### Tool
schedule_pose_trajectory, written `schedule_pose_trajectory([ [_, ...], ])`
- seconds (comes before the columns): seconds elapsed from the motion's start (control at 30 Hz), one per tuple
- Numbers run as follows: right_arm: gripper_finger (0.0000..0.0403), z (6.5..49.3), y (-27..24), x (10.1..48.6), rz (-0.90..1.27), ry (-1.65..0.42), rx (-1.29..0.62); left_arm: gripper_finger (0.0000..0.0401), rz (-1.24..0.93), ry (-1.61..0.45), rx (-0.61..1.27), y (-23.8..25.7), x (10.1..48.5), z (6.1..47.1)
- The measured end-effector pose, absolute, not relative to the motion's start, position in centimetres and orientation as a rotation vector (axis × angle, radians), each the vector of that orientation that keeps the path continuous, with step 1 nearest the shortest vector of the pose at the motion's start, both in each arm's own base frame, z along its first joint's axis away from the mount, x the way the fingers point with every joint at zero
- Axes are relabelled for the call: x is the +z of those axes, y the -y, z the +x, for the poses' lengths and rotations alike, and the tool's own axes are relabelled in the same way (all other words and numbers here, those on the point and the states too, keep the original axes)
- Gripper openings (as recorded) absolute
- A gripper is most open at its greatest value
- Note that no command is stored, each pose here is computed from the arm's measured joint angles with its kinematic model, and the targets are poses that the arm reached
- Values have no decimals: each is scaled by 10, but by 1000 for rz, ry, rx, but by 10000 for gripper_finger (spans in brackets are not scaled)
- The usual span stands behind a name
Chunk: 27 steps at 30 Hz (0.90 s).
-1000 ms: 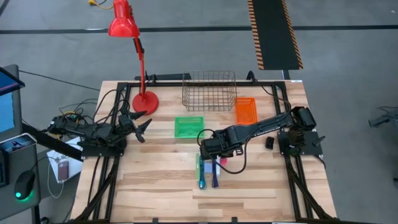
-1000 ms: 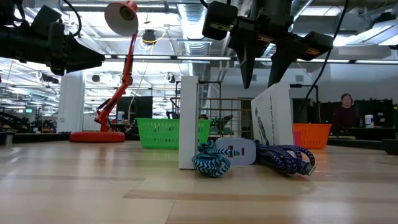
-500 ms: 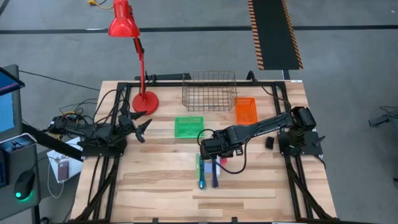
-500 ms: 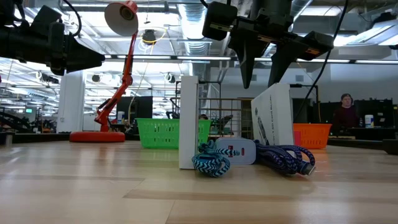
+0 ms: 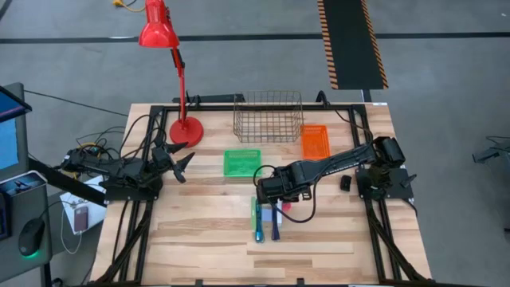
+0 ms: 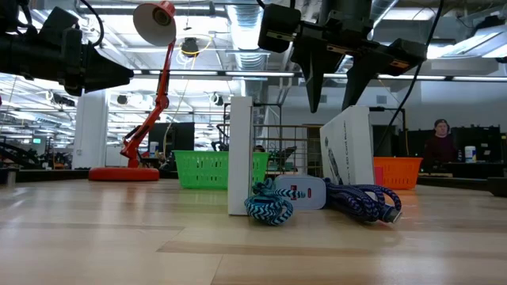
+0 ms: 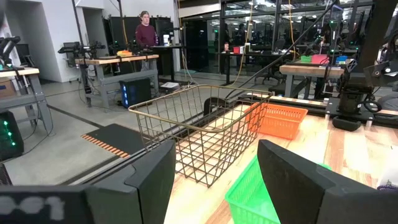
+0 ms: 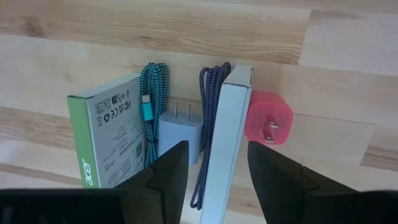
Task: Pick and place items into bin
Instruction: Put the left white card reader box into the gold wire basket
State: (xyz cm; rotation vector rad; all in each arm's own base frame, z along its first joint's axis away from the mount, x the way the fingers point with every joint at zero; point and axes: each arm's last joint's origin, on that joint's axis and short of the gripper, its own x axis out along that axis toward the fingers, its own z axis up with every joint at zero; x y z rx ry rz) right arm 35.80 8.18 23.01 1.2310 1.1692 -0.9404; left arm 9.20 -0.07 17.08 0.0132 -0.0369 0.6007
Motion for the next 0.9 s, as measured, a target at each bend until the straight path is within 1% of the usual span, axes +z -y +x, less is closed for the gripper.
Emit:
schedule_pose_trajectory([
  [0.27,159,357,-82,230,1265,-1160,-977,217,13,37,600,1,171,92],
  [0.53,159,357,-83,230,1264,-1162,-974,217,13,37,600,1,171,92],
  [0.67,159,362,-85,216,1245,-1182,-996,217,13,37,600,1,171,92],
  [0.9,159,366,-86,207,1234,-1193,-1004,217,13,37,600,1,171,92],
])
